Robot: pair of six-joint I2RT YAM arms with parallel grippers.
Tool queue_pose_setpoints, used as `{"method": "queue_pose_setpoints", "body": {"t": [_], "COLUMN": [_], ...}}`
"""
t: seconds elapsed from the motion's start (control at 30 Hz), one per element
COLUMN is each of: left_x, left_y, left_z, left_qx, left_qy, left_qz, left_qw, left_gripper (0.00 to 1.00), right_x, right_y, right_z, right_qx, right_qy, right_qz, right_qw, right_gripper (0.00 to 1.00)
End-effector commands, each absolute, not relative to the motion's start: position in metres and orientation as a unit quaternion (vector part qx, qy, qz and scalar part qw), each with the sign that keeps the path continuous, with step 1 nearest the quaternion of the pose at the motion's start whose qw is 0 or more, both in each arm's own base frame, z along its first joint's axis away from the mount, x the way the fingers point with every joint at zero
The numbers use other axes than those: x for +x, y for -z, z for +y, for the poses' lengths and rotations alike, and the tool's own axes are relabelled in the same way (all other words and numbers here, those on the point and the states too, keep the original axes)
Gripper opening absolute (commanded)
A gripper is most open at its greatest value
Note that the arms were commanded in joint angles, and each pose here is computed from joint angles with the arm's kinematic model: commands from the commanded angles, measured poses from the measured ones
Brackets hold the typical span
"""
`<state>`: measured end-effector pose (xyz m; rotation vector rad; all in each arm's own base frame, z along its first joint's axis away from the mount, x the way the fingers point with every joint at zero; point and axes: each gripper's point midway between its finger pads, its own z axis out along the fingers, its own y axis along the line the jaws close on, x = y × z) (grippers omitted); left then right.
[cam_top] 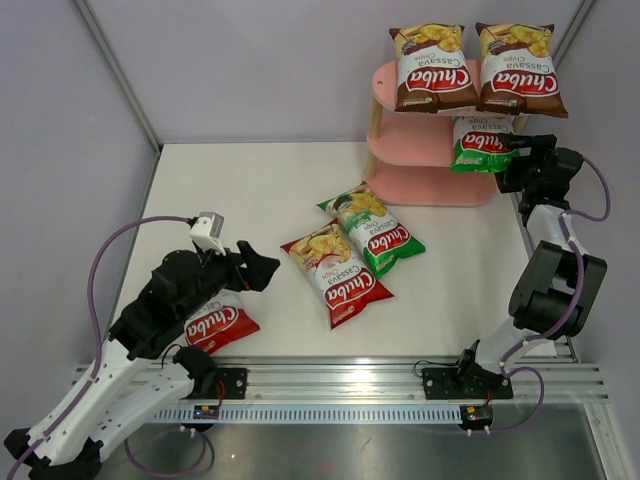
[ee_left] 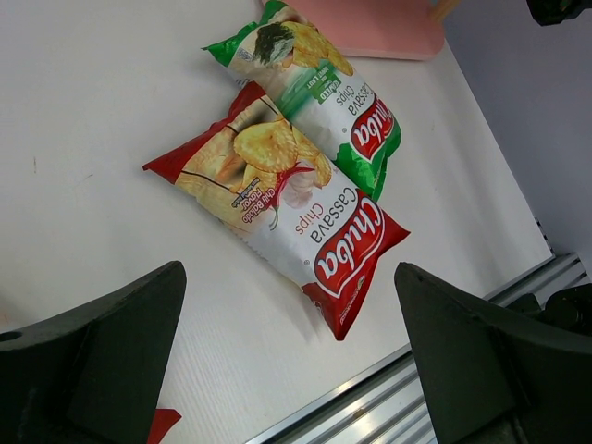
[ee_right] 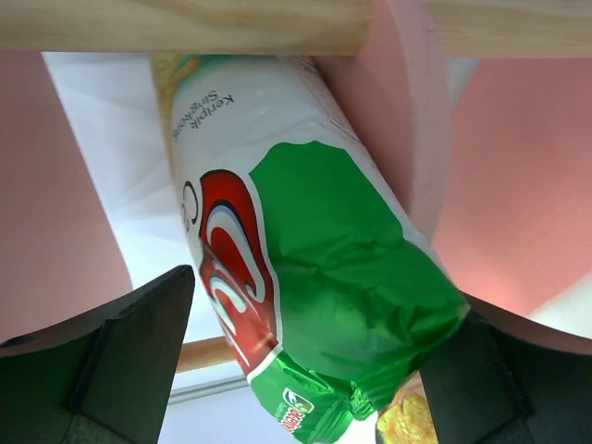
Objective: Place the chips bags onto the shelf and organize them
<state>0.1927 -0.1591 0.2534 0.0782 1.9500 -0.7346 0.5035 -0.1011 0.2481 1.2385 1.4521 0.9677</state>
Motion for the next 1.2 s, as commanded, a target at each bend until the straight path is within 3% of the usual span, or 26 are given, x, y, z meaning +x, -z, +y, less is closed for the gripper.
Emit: {"method": "queue_pose_setpoints", "body": {"t": [0.0, 0.6, 1.17], "left_x": [0.195, 0.21, 0.31], "left_y": [-0.262, -0.244, -0.251], "left_z": [-0.157, -0.187, -0.288], "left_qx": [0.034, 0.041, -0.058], "left_qy": [0.305, 0.334, 0.41], "left_qz": [0.795, 0.803, 0.81], "left_qw": [0.523, 0.492, 0.415], "left_gripper": [0.99, 0.99, 0.99], "right_x": [0.491, 0.467, 0.349], "right_y": [-0.257, -0.285, -0.247], "right_z": [-0.104, -0.095, -0.094], "right_qx": [0.5, 0.438, 0.466], "right_qy": [-0.383, -0.421, -0.253], "right_qz": [0.608, 0.612, 0.688], "right_qw": [0.483, 0.506, 0.495], "right_gripper": [1.0, 0.99, 1.0]}}
